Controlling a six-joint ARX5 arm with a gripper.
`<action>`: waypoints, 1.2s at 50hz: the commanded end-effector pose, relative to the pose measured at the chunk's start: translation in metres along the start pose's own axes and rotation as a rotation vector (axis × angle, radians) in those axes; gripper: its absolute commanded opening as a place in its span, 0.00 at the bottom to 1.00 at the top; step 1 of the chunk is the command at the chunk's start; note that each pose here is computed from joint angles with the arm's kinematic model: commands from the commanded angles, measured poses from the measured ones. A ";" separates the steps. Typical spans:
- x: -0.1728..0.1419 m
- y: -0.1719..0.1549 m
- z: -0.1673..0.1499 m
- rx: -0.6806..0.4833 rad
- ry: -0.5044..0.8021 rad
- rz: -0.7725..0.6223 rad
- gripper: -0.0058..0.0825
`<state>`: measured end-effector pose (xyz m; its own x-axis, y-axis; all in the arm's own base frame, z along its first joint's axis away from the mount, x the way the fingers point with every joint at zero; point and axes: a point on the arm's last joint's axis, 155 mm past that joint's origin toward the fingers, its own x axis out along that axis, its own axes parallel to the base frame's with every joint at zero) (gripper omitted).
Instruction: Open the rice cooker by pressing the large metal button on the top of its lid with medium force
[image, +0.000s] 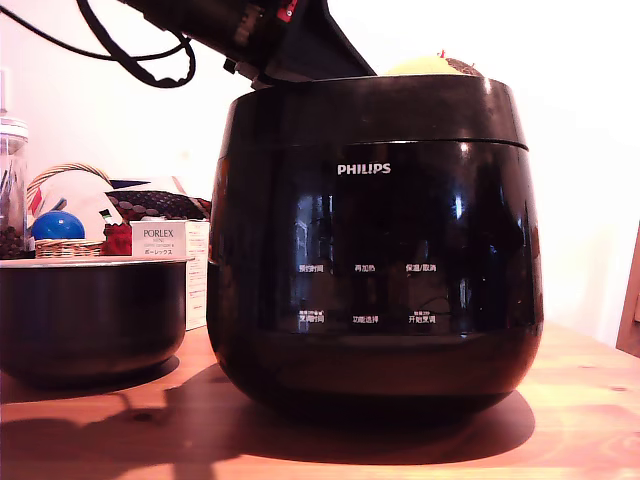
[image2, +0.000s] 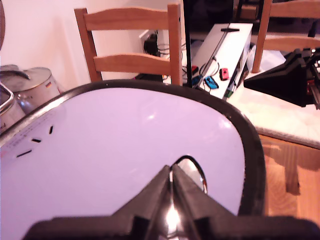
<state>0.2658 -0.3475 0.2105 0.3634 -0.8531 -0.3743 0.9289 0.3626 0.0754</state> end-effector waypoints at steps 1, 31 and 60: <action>0.013 -0.013 -0.091 -0.087 0.241 -0.042 0.04; 0.014 0.001 -0.003 -0.068 -0.093 -0.004 0.04; -0.063 0.055 0.099 -0.082 -0.447 0.294 0.04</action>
<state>0.2988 -0.3193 0.3343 0.5987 -0.7958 0.0908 0.7978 0.6025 0.0204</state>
